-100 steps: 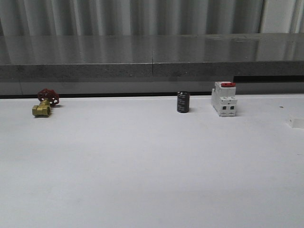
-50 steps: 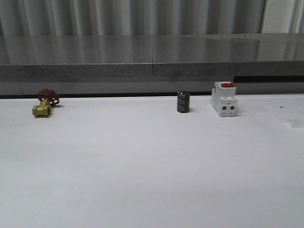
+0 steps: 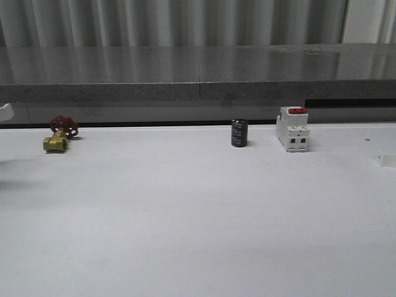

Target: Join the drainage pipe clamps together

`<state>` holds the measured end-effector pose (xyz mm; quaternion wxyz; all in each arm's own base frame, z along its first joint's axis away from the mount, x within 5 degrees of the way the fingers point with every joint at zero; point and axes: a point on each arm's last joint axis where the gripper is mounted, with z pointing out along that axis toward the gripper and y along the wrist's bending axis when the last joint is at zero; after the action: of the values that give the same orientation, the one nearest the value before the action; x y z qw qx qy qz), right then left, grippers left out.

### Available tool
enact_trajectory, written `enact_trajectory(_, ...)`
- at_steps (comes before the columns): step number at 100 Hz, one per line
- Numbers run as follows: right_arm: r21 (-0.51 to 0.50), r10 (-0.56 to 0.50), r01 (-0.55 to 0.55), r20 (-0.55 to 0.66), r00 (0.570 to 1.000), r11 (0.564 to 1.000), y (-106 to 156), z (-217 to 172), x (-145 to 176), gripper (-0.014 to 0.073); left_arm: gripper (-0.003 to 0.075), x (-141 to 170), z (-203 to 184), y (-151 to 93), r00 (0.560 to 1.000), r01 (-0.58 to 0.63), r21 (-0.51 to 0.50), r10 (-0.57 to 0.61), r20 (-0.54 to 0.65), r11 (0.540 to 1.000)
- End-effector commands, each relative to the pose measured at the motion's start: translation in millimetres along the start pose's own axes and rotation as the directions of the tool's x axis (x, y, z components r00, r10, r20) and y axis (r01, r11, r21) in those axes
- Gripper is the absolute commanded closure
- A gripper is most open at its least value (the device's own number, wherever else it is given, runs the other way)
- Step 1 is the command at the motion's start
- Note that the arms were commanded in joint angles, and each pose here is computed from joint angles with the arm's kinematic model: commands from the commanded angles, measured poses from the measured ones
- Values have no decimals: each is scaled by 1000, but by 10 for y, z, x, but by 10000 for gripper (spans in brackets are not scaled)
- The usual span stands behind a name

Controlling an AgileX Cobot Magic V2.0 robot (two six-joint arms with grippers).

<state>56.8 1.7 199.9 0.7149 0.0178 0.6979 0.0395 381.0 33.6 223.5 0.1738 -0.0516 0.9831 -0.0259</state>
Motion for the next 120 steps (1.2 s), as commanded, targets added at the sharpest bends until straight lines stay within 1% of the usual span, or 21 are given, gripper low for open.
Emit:
enact_trajectory(1,-9,-16,17,123,992,1000,14,-29,-156,662,736,-39,-337,-354,997,20,50,-24,79,999)
enact_trajectory(12,-9,-16,17,123,992,1000,14,-29,-156,662,736,30,-333,-776,998,-4,88,-2,67,996)
enact_trajectory(14,-9,-16,17,123,992,1000,14,-29,-156,662,736,54,-318,-889,998,-19,98,13,63,995)
enact_trajectory(29,-9,-16,17,123,992,1000,14,-29,-156,662,736,194,-197,-1425,996,-75,149,68,54,986)
enact_trajectory(34,-9,-16,17,123,992,1000,14,-29,-156,662,736,246,-139,-1573,996,-84,162,78,45,983)
enact_trajectory(50,-9,-16,17,123,992,1000,14,-29,-156,662,729,358,63,-1844,996,-89,175,88,15,981)
enact_trajectory(60,-9,-16,17,123,992,1000,14,-29,-156,662,726,411,143,-1940,993,-117,161,116,11,980)
enact_trajectory(73,-9,-16,17,123,992,1000,14,-29,-156,662,726,444,180,-2017,994,-112,151,111,20,982)
enact_trajectory(91,-9,-16,17,123,992,1000,14,-29,-156,662,726,437,215,-2018,995,-101,143,98,25,984)
enact_trajectory(112,-9,-16,17,123,992,1000,14,-29,-156,662,725,473,336,-2013,994,-101,125,104,-16,987)
enact_trajectory(120,-9,-16,17,123,992,1000,14,-29,-156,662,706,481,367,-2013,994,-101,122,105,-24,987)
